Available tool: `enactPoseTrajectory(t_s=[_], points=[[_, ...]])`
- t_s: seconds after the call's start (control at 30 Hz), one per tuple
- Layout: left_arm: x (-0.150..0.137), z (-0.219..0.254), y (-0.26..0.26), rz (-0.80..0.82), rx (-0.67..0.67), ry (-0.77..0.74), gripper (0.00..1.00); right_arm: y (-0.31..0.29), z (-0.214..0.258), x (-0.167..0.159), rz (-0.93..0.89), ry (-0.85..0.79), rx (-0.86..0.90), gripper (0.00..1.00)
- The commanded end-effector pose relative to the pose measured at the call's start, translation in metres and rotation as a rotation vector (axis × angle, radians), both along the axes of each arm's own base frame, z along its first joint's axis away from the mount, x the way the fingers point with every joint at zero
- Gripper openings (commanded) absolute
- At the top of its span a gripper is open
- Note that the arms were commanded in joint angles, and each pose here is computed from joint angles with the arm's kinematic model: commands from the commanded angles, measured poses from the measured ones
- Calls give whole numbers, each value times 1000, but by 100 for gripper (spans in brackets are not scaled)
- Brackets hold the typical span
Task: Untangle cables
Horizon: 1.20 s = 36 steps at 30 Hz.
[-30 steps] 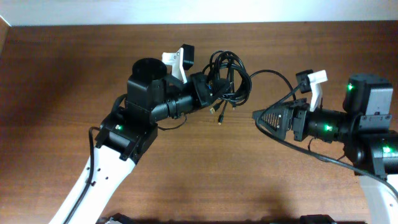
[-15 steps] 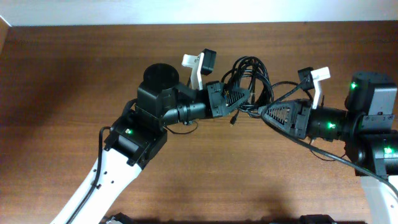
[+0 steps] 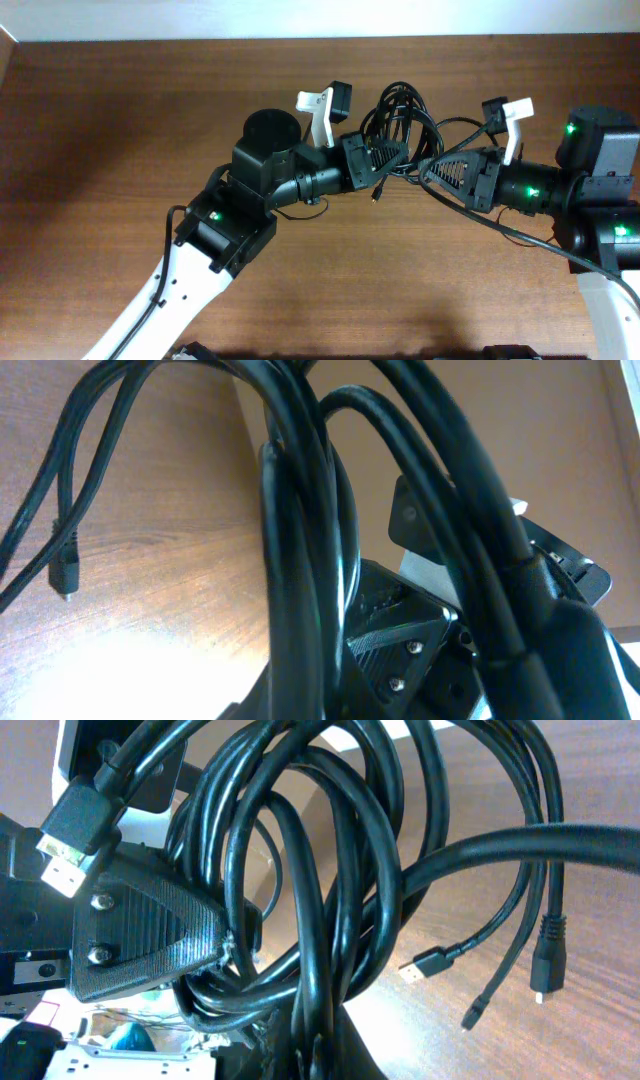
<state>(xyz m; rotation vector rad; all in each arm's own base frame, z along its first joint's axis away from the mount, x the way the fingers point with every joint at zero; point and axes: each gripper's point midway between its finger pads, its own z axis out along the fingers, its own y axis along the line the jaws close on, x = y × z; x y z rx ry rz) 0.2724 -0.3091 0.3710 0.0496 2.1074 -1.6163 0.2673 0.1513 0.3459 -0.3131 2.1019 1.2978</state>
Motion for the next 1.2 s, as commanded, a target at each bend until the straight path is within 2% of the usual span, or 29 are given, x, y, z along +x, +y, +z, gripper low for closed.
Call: enactPoseTrajectory(t_s=[0.0, 0.03, 0.07, 0.1, 0.13, 0.23, 0.3, 0.33, 0.4, 0.43, 0.5, 0.57, 0.63, 0.67, 0.77, 0.83, 0.93, 1.07, 1.17], points=[[-62, 17, -25, -277, -57, 13, 18, -11, -16, 19, -100, -8, -105, 4], [-62, 18, -24, -284, -59, 15, 62, -18, -23, 24, -150, 4, -145, 4], [-61, 18, -22, -292, -58, 0, 81, -24, -27, 29, -190, 5, -178, 4], [-62, 17, -18, -329, -38, -83, 99, -31, -30, 33, -231, 1, -210, 4], [-62, 5, -12, -349, 9, -125, 99, -38, -31, 37, -271, -5, -240, 4], [-59, -25, 2, -342, 110, -80, 99, -56, -34, 42, -379, -20, -320, 4], [-60, -38, 9, -349, 163, -81, 99, -58, -34, 42, -386, -22, -325, 4], [-50, -45, 12, -327, 240, -224, 99, -56, -33, 41, -376, -23, -317, 4], [-36, -77, 26, -244, 443, -273, 99, -49, -32, 37, -340, -19, -291, 4], [-34, -81, 23, -247, 514, -374, 99, -49, -34, 35, -338, -6, -294, 4], [-24, -79, 23, -213, 606, -513, 99, -49, -40, 30, -332, 32, -302, 4], [-21, -72, 15, -224, 725, -755, 99, -50, -48, 24, -324, 73, -312, 4], [-12, -69, 15, -160, 871, -889, 99, -49, -50, 22, -320, 86, -312, 4], [-14, -65, 10, -165, 897, -953, 99, -47, -49, 20, -307, 87, -301, 4], [-21, -62, 2, -213, 911, -1047, 99, -46, -48, 20, -304, 87, -299, 4], [-37, -66, -14, -342, 842, -1120, 100, -43, -47, 18, -288, 86, -285, 4], [-29, -95, -25, -403, 878, -1080, 99, -40, -45, 16, -256, 70, -280, 4], [-26, -92, -33, -392, 855, -1098, 93, -40, -46, 15, -251, 68, -286, 4], [-47, -87, -43, -479, 735, -1107, 84, -48, -52, 18, -284, 66, -336, 4]])
